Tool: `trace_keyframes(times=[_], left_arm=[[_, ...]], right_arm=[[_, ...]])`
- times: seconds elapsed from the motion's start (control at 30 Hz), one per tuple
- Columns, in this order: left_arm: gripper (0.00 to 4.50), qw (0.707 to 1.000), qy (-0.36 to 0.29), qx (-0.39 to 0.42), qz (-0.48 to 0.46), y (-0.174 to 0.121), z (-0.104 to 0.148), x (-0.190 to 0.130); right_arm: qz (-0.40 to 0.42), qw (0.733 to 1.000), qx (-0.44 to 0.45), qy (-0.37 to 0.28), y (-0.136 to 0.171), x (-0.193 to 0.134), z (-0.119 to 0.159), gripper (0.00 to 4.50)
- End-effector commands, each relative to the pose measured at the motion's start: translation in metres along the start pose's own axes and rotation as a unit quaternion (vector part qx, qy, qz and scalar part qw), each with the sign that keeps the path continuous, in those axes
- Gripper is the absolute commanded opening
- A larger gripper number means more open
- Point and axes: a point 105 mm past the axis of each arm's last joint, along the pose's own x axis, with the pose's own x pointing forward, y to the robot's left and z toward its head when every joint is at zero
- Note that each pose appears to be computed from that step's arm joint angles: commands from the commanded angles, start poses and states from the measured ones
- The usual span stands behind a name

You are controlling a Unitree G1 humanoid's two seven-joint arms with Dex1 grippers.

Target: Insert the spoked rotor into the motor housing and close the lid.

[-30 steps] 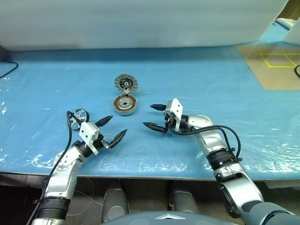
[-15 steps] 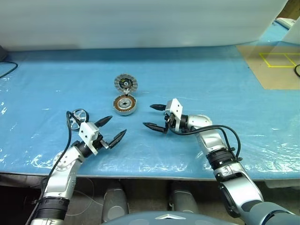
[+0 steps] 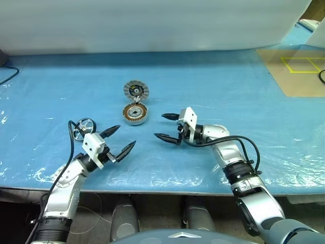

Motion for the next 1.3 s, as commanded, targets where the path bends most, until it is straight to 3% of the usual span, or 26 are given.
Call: trace_keyframes(times=[0.03, 0.6, 0.93, 1.3], left_arm=[[4.50, 1.000, -0.021, 0.018, -0.001, 0.002, 0.016, -0.003], [4.50, 1.000, -0.006, 0.014, 0.027, 0.000, 0.014, -0.022], [4.50, 0.999, -0.004, 0.006, 0.049, -0.005, 0.009, -0.027], [4.50, 0.998, -0.006, -0.003, 0.070, -0.011, 0.004, -0.029]], right_arm=[[0.029, 0.999, -0.021, -0.024, 0.007, 0.002, 0.014, 4.47], [0.071, 0.995, -0.066, -0.016, 0.008, 0.030, 0.042, 4.47], [0.124, 0.970, -0.154, 0.139, -0.003, 0.070, 0.060, 4.47], [0.143, 0.944, -0.178, 0.238, -0.021, 0.101, 0.076, 4.47]])
